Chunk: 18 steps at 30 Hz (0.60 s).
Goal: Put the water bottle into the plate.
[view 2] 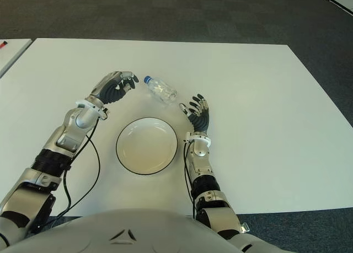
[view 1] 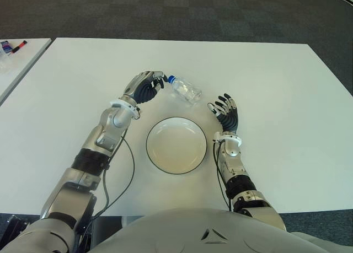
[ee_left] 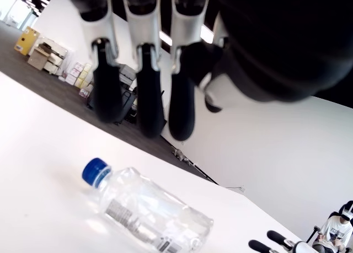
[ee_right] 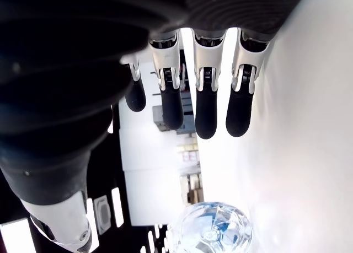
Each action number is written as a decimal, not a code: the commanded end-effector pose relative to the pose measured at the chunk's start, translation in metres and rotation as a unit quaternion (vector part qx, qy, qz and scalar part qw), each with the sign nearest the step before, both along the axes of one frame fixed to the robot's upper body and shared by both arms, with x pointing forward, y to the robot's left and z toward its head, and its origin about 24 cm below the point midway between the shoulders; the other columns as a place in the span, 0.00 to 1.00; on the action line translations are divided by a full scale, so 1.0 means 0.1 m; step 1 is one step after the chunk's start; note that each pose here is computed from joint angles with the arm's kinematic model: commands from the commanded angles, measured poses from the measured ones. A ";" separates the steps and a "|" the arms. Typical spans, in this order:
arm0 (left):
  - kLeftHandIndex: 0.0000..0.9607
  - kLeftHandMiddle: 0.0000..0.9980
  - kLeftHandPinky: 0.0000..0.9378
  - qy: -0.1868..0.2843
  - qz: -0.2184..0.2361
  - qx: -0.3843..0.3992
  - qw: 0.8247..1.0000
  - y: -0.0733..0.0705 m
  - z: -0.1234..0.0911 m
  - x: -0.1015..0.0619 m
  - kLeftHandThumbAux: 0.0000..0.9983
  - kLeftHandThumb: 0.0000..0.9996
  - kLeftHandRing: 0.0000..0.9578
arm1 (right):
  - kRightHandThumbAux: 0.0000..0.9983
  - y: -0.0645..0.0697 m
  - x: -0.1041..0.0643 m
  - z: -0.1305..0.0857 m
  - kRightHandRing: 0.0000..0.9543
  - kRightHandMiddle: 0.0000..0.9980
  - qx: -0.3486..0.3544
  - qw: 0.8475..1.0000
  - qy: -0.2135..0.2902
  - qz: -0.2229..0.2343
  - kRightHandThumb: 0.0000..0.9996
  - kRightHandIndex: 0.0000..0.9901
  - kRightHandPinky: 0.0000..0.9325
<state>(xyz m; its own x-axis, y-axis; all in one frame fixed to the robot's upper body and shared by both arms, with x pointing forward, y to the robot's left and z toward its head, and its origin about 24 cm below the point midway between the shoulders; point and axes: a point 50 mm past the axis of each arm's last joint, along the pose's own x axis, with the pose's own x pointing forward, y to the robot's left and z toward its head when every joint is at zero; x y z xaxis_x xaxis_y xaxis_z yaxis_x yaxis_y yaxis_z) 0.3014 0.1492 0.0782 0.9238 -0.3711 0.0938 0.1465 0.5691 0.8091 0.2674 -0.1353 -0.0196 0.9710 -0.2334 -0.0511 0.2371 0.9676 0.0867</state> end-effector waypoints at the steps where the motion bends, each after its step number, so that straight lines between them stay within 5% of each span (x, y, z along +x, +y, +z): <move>1: 0.41 0.47 0.72 0.018 0.017 0.005 1.000 0.04 -0.09 0.00 0.66 0.91 0.67 | 0.78 0.18 -0.02 -0.03 0.28 0.24 0.035 0.999 0.008 0.005 0.63 0.15 0.35; 18: 0.41 0.45 0.63 0.008 0.038 -0.001 0.999 0.07 -0.16 0.02 0.65 0.95 0.58 | 0.77 0.17 -0.02 -0.03 0.29 0.25 0.041 0.999 0.006 0.007 0.66 0.15 0.35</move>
